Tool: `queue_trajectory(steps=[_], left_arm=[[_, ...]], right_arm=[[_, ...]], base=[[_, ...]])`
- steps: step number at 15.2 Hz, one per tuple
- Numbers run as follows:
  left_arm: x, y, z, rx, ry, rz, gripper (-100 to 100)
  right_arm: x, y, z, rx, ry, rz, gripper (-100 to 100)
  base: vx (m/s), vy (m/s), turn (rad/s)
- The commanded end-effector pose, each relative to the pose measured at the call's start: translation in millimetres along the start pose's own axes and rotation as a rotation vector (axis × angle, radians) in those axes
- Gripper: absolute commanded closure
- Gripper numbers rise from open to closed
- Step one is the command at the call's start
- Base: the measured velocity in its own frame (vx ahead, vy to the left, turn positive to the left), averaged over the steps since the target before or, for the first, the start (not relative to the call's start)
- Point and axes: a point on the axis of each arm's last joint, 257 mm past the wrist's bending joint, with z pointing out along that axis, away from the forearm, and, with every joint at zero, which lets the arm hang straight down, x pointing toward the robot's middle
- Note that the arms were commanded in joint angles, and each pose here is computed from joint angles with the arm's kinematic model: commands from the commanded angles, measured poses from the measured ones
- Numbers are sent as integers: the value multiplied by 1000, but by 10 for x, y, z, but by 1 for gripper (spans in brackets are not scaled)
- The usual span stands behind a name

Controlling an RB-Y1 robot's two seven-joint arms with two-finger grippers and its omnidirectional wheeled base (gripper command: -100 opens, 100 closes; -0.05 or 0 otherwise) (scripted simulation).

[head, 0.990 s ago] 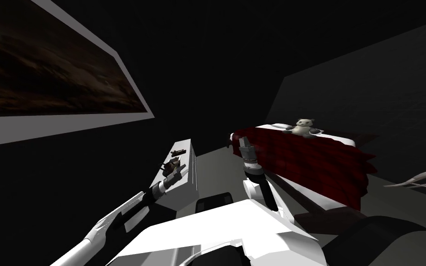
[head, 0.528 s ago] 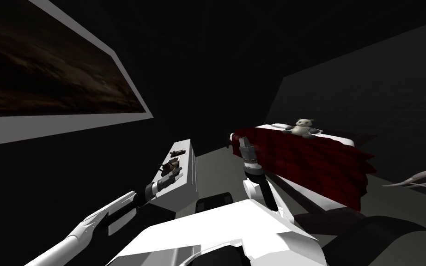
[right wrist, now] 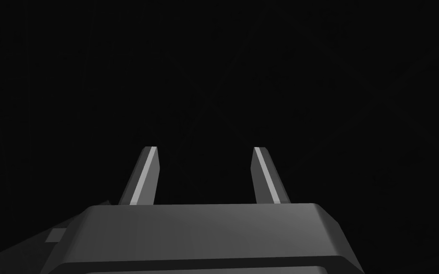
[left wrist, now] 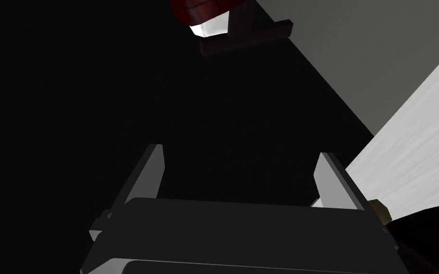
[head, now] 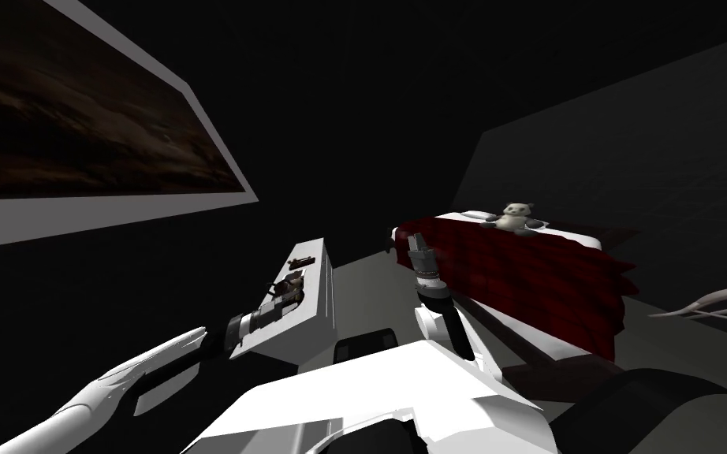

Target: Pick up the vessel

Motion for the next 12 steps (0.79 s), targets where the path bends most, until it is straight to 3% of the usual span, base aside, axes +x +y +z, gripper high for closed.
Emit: queue_trajectory(steps=[1,2,5,9,10,11,12], left_arm=[[-123,115,-160,-57,-2,-7,-100],[-123,115,-160,-57,-2,-7,-100],[-305,277,-464,-149,-13,-19,-100],[-445,426,-757,-234,-26,-39,-100],[-402,370,-676,-207,-21,-30,-100],[-364,445,-806,-209,-45,-54,-100],[-364,445,-806,-209,-45,-54,-100]], right_arm=[[0,0,0,0,0,0,0],[0,0,0,0,0,0,0],[0,0,0,0,0,0,0],[0,0,0,0,0,0,0],[0,0,0,0,0,0,0],[0,0,0,0,0,0,0],[0,0,1,0,0,0,0]], base=[[27,-15,-13],[23,-13,-11],[29,-19,-23],[52,-30,-35],[40,-20,-15],[6,-16,-211],[-11,-12,-251]])
